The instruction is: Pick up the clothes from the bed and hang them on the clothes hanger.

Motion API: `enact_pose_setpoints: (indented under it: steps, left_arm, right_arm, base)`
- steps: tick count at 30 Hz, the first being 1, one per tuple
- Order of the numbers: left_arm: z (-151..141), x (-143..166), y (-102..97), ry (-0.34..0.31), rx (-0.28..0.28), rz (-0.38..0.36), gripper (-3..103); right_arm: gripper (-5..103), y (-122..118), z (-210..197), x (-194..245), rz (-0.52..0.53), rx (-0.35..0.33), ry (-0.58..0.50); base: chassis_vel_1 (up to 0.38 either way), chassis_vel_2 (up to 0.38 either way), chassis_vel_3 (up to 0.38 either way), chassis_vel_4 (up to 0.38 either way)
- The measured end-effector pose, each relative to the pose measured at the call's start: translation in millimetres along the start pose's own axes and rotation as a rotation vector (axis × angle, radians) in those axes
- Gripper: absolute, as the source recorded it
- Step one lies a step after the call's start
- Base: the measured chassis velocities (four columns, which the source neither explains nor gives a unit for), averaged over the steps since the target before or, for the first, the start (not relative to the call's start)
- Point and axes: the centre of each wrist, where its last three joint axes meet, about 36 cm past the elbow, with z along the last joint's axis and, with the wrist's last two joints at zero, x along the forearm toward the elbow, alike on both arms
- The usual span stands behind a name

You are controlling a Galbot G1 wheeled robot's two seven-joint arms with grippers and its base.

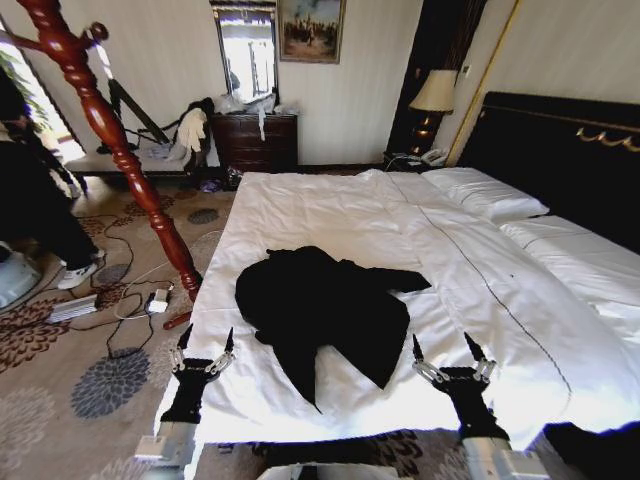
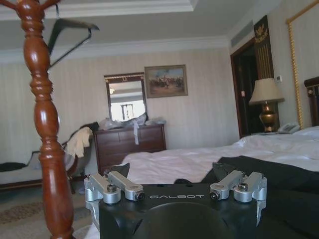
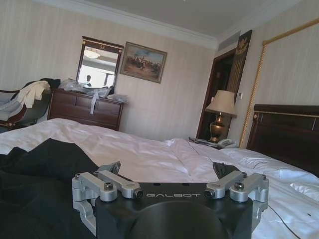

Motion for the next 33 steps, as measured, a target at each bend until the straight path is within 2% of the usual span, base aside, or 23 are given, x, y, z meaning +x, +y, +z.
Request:
enact_pose_setpoints:
  steps: [9,18,23,24,27,28,30,33]
  left_arm:
    - [27.2,-17.2,-22.3,0.059,0.022,0.097,94]
    - [25.8,-22.3,-25.6,0.050,0.029,0.095,94]
    - [31.2,-27.7,-28.4,0.081,0.043,0.091,94]
    - [33.7,-31.7,-30.7,0.094,0.054,0.093,94]
    - [41.1,-44.4,-42.8,0.154,0.144,0.091,96]
    - [41.1,-44.4,-42.8,0.154,0.144,0.091,96]
    - [44.9,-51.8,-52.7,0.206,0.218,0.083,97]
    - [49.3,-61.5,-60.2,0.242,0.244,0.097,98]
  right_arm:
    - [100,-8.9,2.8,-0.1,0.022,0.000,0.021]
    - [100,-10.1,5.1,-1.2,0.032,-0.001,0.025]
    - [100,-9.1,5.5,-2.7,0.029,-0.002,0.028]
    - [100,-9.1,5.0,-2.2,0.028,-0.001,0.029]
    - [100,-12.5,3.4,-1.6,0.026,0.013,0.030]
    - [100,-12.5,3.4,-1.6,0.026,0.013,0.030]
    - [100,-15.6,2.9,-2.0,0.020,0.022,0.032]
    - [100,-16.6,0.7,1.4,0.023,0.027,0.039]
  base:
    - [0.000,0.000,0.000,0.000]
    - [0.000,0.000,0.000,0.000]
    - [0.000,0.000,0.000,0.000]
    - [0.000,0.000,0.000,0.000]
    - [0.000,0.000,0.000,0.000]
    - [0.000,0.000,0.000,0.000]
    - [0.000,0.000,0.000,0.000]
    - [0.000,0.000,0.000,0.000]
